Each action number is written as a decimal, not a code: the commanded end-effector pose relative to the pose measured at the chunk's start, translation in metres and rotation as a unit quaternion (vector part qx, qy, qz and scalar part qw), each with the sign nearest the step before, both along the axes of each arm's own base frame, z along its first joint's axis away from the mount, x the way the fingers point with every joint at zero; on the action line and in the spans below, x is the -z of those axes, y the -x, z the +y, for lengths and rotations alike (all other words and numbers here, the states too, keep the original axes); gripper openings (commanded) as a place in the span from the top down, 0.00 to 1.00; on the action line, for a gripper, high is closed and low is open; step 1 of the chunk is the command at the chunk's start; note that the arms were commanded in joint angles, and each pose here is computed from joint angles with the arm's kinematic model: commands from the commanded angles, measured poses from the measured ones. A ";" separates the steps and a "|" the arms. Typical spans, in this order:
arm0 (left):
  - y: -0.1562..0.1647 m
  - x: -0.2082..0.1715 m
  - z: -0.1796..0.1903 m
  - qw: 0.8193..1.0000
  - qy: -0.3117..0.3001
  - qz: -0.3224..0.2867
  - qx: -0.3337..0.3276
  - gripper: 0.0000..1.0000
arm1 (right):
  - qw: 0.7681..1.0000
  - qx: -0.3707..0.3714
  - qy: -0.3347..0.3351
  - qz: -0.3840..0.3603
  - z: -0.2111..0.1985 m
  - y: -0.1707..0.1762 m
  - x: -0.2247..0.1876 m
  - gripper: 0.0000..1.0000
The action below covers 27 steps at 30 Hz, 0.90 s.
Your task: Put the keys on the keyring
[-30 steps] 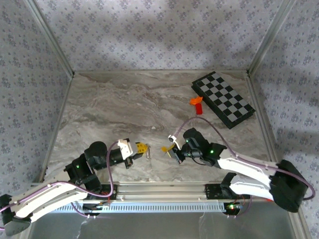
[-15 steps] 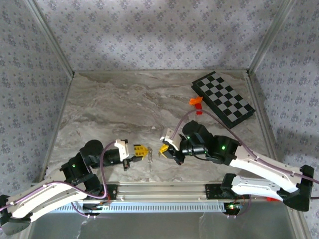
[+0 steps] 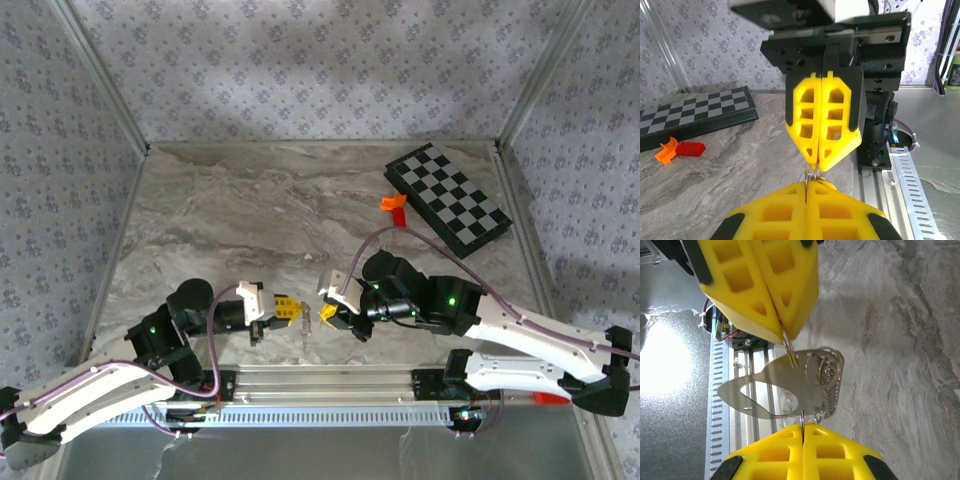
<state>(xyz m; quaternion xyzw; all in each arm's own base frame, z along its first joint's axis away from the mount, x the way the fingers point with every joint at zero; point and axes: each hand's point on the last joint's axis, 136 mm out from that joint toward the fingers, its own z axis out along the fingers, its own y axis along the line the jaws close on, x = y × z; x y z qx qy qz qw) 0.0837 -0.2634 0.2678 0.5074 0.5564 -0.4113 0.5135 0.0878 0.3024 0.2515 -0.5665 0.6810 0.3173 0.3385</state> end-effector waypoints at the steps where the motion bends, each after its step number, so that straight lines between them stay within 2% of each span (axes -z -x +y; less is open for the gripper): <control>1: 0.006 -0.028 -0.001 0.999 0.036 -0.016 0.015 1.00 | 0.999 0.008 -0.019 -0.034 0.003 -0.005 -0.021 1.00; 27: 0.002 -0.027 -0.004 0.999 0.031 -0.021 0.011 1.00 | 0.999 -0.003 -0.029 -0.043 0.013 -0.004 -0.030 1.00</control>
